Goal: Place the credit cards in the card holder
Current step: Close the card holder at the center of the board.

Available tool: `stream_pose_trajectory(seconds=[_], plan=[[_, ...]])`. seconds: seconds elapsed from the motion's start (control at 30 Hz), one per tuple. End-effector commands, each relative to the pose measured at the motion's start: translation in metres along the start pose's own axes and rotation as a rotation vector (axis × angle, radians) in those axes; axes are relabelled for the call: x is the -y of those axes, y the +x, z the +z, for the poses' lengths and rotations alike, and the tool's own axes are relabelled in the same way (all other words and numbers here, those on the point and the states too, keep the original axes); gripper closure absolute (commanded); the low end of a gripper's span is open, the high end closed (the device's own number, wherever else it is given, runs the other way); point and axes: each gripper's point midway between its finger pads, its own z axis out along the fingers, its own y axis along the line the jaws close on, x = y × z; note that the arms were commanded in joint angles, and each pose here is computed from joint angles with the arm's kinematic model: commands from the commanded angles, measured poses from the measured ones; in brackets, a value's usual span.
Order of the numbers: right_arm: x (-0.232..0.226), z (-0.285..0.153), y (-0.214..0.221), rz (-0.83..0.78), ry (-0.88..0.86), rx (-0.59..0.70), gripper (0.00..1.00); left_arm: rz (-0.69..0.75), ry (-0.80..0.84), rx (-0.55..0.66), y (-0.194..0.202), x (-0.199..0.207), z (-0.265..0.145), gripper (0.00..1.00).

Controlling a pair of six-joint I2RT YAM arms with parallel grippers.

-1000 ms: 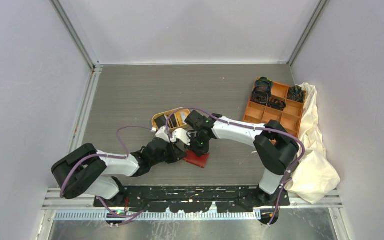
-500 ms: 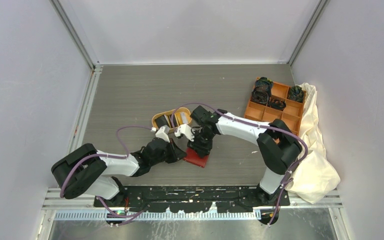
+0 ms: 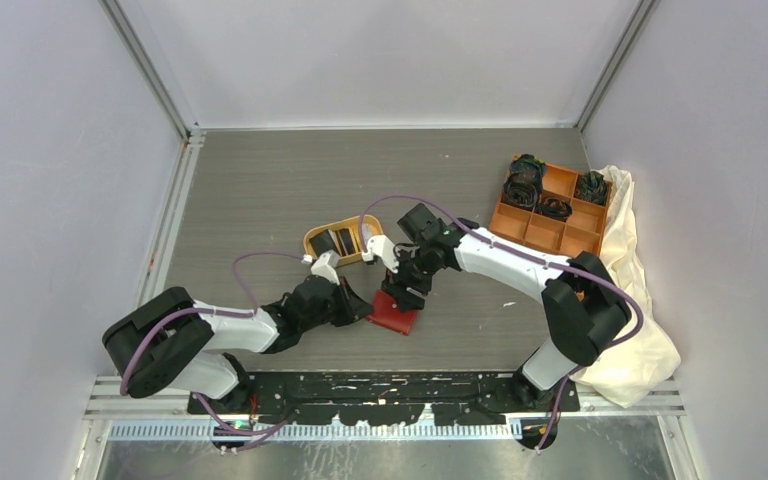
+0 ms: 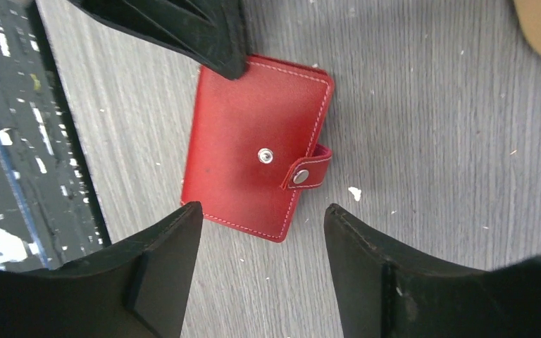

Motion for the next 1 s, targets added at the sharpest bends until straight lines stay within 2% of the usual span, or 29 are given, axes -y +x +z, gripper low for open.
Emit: stream_pose_trajectory(seconds=[0.0,0.2,0.37,0.47,0.6,0.7,0.83,0.97], plan=[[0.018,0.005,-0.013,-0.018,0.127,0.04,0.31,0.001,0.042,0.023,-0.007,0.012,0.002,1.0],[0.03,0.013,-0.012,0.042,0.165,0.004,0.36,-0.002,0.05,0.017,-0.005,0.014,0.004,1.0],[0.04,0.017,-0.011,0.076,0.209,-0.01,0.45,-0.002,0.049,0.016,-0.005,0.013,0.004,1.0],[0.039,0.018,-0.016,0.091,0.199,0.001,0.57,-0.003,0.05,0.015,-0.005,0.013,0.005,1.0],[0.038,0.016,-0.02,0.099,0.197,0.013,0.8,-0.003,0.049,0.015,-0.004,0.013,0.004,1.0],[0.036,0.014,-0.021,0.104,0.183,0.018,0.91,-0.003,0.048,0.015,-0.004,0.013,0.004,1.0],[0.031,0.014,-0.02,0.11,0.14,0.007,0.93,-0.006,0.048,0.014,-0.004,0.012,0.004,1.0],[0.031,0.014,-0.018,0.13,0.117,-0.008,0.83,-0.007,0.047,0.013,-0.004,0.012,0.004,1.0]])
